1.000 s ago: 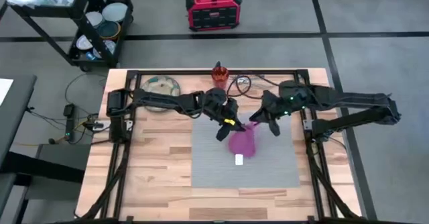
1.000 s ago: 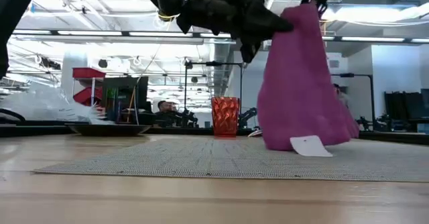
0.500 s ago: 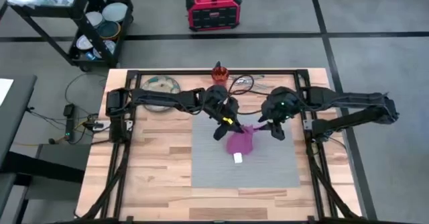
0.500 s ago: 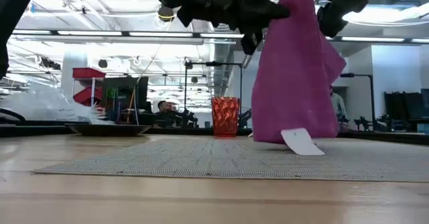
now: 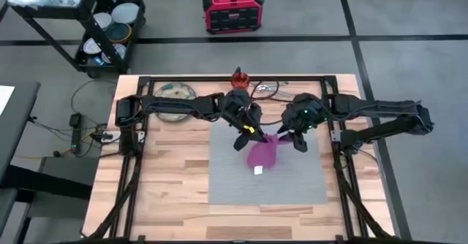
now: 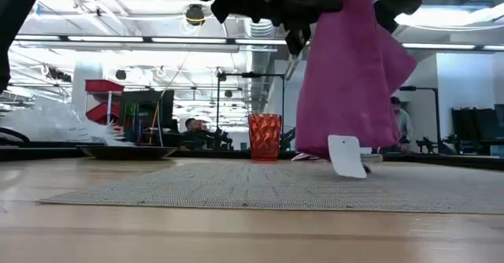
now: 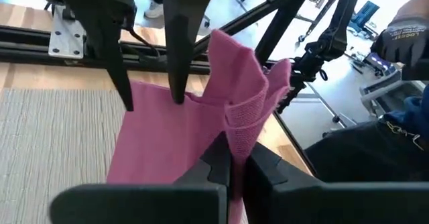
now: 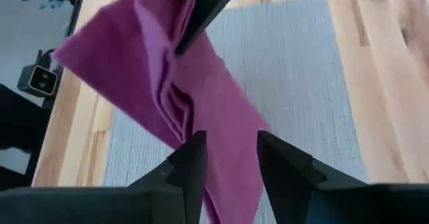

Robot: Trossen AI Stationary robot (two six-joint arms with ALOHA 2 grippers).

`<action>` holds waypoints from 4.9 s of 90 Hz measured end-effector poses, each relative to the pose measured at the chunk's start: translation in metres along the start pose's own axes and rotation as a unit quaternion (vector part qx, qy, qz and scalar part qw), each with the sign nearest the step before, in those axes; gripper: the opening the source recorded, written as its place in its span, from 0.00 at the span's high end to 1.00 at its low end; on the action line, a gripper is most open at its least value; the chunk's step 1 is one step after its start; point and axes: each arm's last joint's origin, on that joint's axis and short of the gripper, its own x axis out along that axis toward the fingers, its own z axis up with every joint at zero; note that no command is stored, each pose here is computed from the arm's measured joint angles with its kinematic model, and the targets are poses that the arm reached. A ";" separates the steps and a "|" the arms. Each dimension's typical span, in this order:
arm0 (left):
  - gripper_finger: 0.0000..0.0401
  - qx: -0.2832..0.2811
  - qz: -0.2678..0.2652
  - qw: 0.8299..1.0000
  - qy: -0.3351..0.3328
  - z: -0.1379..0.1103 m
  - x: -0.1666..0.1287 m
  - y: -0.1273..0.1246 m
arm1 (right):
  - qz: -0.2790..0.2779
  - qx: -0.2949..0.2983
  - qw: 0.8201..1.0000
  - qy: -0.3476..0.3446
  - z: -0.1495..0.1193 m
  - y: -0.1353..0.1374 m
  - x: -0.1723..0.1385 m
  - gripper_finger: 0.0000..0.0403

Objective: Set table place
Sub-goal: Fold the pink table napkin

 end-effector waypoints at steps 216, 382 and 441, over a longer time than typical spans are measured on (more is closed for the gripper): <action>0.70 -0.001 0.103 0.995 -0.013 0.002 -0.007 0.015 | -0.172 0.070 0.956 -0.225 0.021 -0.032 -0.053 1.00; 0.99 0.054 0.185 0.967 0.165 -0.026 -0.003 0.012 | -0.132 0.089 0.959 -0.233 0.005 -0.012 -0.075 1.00; 1.00 -0.061 0.038 0.961 0.268 0.033 -0.030 -0.076 | -0.099 0.112 0.987 -0.062 -0.038 -0.014 -0.080 0.71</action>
